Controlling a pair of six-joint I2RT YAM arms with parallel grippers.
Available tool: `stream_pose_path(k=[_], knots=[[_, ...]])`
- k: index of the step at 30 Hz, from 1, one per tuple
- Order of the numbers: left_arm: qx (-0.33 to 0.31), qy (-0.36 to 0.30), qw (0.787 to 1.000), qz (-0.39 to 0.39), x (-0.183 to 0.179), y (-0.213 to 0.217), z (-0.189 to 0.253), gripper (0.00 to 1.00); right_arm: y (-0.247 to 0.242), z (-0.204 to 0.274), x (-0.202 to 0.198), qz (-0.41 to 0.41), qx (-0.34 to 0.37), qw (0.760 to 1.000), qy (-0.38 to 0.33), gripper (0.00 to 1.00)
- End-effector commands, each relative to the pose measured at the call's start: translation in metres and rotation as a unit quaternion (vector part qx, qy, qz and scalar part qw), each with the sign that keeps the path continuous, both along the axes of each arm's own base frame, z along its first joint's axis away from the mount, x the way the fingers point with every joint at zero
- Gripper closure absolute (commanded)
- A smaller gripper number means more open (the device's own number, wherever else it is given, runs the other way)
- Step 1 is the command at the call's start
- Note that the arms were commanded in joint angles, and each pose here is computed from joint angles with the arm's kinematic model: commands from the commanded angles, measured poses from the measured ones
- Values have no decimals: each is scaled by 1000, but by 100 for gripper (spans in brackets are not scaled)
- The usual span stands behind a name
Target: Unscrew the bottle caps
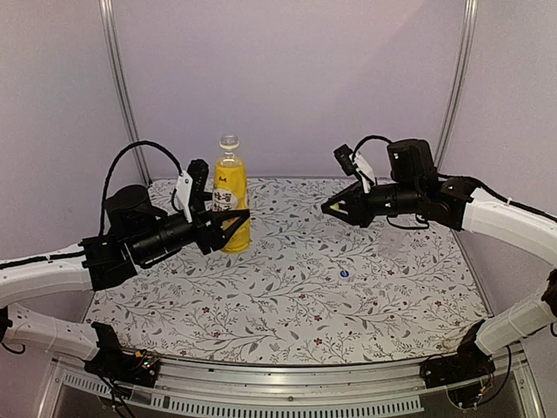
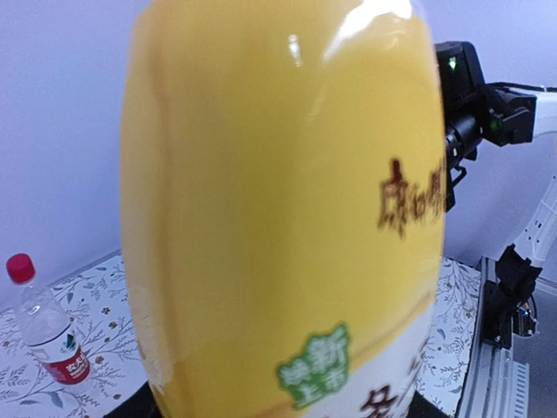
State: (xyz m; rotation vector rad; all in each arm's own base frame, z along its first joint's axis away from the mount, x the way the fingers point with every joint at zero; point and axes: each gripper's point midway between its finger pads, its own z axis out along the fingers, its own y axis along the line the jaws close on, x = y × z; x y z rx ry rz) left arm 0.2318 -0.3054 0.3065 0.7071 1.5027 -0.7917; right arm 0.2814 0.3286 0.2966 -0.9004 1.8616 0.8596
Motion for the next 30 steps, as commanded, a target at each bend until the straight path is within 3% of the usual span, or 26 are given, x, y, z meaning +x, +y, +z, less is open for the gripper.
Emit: stream_pose_path(k=[1,15,30], knots=[[-5,-4,998,65,14,21,7,42,5,-48,6,-27,-31,999,3,83],[25,16,999,40,14,8,-14,41,39,-221,13,-15,-167,982,91,85],[29,16,999,39,15,7,-19,40,35,-285,11,-17,-255,962,98,78]])
